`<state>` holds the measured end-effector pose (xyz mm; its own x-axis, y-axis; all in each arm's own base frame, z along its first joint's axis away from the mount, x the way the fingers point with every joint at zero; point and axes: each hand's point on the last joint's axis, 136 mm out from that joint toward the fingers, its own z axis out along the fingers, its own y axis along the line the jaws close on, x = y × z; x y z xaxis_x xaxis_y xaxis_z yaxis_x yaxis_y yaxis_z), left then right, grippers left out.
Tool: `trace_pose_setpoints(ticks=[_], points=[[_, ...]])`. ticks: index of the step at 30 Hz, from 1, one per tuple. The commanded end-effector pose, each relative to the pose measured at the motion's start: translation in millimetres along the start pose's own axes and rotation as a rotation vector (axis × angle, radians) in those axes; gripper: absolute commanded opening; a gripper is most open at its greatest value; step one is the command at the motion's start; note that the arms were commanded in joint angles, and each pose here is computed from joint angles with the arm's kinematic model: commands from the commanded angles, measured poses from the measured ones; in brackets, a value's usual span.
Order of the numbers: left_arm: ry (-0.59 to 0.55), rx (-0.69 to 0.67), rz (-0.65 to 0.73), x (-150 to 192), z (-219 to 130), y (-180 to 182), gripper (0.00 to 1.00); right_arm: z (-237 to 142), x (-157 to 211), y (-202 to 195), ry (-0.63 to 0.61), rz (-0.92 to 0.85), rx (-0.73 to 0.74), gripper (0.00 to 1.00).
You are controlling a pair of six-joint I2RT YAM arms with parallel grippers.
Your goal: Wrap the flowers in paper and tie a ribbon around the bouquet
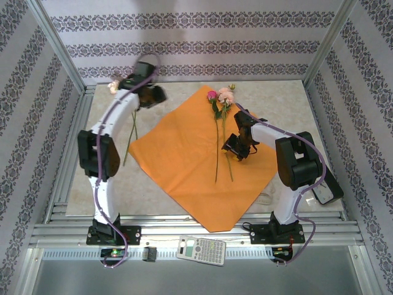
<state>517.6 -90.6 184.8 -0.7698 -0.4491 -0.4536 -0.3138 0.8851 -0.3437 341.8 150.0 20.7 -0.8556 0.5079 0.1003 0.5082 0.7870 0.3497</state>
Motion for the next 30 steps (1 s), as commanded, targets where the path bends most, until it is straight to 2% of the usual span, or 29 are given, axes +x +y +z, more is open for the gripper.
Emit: trace_pose_setpoints(ticks=[1, 3, 7, 15, 20, 30], points=[[0.151, -0.261, 0.085, 25.2, 21.5, 99.0, 0.41, 4.9, 3.2, -5.3, 0.028, -0.008, 0.012, 0.49], [0.156, -0.278, 0.076, 20.3, 31.6, 123.0, 0.4, 4.2, 3.7, -5.0, 0.03, -0.009, 0.012, 0.49], [0.145, -0.289, 0.051, 10.9, 53.2, 147.2, 0.4, 3.2, 4.1, -6.0, 0.029, -0.008, 0.017, 0.49], [0.07, -0.237, -0.08, -23.7, 97.4, 155.5, 0.42, 2.2, 3.1, -6.2, 0.028, -0.002, 0.026, 0.48], [0.062, -0.292, -0.105, -39.0, 113.0, 167.9, 0.34, 2.0, 2.3, -3.7, 0.028, 0.0, 0.028, 0.49], [0.062, -0.216, -0.126, -45.0, 141.7, 157.9, 0.31, 3.2, 2.3, -5.0, 0.03, 0.009, 0.035, 0.48]])
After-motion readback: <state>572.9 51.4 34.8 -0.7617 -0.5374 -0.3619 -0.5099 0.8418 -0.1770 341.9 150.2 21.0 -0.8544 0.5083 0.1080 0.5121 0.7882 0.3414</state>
